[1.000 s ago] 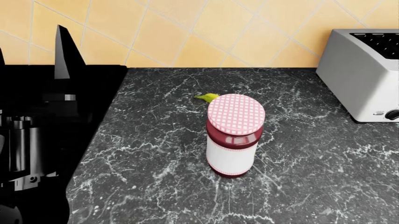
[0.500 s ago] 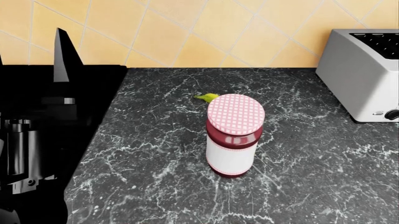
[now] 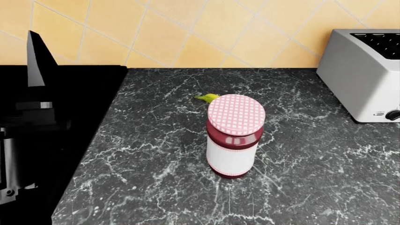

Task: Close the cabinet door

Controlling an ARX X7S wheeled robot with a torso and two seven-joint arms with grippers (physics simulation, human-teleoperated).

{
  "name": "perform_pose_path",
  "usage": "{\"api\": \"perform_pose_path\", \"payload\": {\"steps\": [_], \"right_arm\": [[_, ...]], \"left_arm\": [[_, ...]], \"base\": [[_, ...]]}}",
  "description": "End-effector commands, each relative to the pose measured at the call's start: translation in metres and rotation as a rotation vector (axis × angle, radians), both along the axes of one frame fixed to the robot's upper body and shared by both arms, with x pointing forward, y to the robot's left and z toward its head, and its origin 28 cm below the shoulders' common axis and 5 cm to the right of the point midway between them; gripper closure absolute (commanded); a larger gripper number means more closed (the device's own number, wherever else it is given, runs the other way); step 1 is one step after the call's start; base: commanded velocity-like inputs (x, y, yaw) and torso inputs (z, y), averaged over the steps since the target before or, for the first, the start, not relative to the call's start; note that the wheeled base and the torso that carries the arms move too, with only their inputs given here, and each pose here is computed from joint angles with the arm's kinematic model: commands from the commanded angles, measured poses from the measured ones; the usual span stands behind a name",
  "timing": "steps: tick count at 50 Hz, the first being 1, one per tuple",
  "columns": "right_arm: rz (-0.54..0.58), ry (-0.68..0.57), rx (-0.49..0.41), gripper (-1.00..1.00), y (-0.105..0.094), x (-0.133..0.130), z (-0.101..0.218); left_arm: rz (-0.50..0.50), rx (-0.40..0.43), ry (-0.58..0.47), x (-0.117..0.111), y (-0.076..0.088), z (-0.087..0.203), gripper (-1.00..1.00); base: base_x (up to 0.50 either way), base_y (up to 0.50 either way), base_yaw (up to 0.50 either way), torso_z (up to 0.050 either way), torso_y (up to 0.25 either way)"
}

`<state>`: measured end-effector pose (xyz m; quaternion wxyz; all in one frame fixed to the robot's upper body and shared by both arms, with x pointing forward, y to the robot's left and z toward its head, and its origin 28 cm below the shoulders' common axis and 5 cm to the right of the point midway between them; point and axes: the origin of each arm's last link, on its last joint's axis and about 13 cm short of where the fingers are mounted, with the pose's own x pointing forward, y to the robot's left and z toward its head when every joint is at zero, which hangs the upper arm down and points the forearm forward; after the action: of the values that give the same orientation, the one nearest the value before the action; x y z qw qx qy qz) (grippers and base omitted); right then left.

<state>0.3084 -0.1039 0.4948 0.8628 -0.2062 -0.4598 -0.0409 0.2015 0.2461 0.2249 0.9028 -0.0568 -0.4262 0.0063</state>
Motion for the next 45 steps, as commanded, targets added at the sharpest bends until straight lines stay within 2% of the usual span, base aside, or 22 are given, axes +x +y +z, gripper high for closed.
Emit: {"api": "perform_pose_path", "payload": {"steps": [1,6,10,36,45], "right_arm": [[0.04,0.086,-0.05,-1.0,0.015,0.028,-0.007],[0.043,0.111,-0.118,-1.0,0.028,0.039,-0.015],[0.055,0.116,-0.127,-1.0,0.037,0.046,-0.017],[0.068,0.162,-0.134,-1.0,0.046,0.095,-0.039],[0.07,0.182,-0.147,-1.0,0.052,0.1,-0.052]], "left_arm": [[0.044,-0.001,0.0,-0.006,0.006,0.0,-1.0],[0.06,-0.002,-0.002,-0.009,0.008,0.001,-1.0],[0.075,-0.004,-0.004,-0.012,0.011,0.001,-1.0],[0.165,-0.009,-0.004,-0.029,0.022,0.0,-1.0],[0.185,-0.008,-0.004,-0.031,0.025,0.0,-1.0]], "base": [[0.01,0.0,0.0,0.0,0.0],[0.0,0.0,0.0,0.002,0.0],[0.01,0.0,0.0,0.002,0.0],[0.0,0.0,0.01,0.0,0.0],[0.01,0.0,0.01,0.0,0.0]]}}
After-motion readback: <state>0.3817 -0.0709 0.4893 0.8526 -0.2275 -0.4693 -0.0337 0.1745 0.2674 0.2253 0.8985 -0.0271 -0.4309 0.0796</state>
